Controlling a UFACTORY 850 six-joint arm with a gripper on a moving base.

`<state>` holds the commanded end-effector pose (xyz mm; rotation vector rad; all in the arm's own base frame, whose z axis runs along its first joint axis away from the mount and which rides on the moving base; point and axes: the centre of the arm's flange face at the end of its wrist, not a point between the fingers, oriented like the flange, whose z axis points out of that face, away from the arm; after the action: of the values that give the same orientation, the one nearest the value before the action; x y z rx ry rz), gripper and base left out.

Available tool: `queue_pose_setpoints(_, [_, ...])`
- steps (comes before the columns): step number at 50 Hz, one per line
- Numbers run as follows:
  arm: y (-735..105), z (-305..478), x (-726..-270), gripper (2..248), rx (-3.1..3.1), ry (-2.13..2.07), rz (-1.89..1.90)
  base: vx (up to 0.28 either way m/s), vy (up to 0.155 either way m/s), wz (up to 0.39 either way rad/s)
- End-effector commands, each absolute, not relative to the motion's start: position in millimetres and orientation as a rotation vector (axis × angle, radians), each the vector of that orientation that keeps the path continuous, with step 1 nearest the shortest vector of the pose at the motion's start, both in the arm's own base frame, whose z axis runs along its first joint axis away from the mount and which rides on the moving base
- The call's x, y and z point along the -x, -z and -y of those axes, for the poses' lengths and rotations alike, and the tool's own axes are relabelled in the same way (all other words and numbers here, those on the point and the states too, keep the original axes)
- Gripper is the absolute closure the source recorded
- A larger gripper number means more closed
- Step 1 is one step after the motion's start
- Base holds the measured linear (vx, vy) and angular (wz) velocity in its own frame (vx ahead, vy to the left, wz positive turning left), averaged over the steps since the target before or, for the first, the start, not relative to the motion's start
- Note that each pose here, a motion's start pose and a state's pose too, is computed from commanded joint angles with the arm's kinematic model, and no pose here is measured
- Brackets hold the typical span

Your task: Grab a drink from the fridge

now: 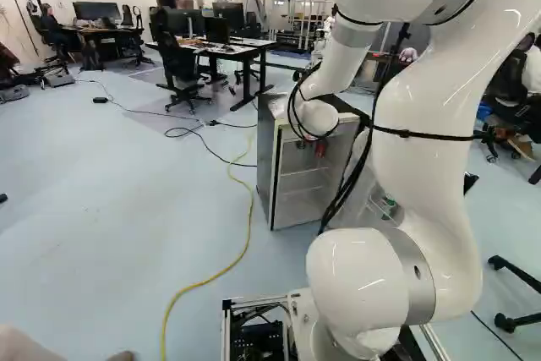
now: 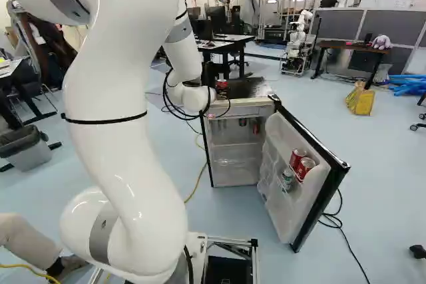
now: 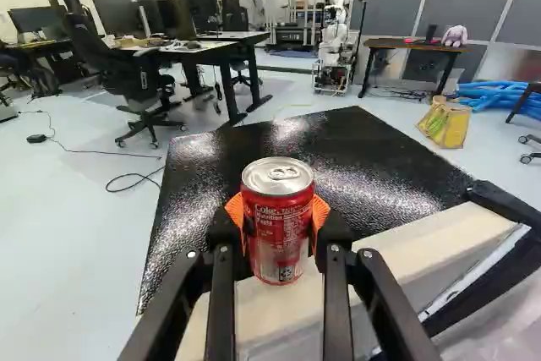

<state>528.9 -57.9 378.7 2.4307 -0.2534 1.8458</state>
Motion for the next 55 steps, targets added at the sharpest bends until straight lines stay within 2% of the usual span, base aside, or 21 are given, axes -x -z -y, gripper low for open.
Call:
queue_pose_setpoints(20, [-377,60,-548,155,-2.421,-1.858,0.254,0.000,0.000,0.000])
queue_pose_setpoints(55, [-376,60,-550,155,-2.420,-1.859,0.254,0.000,0.000,0.000])
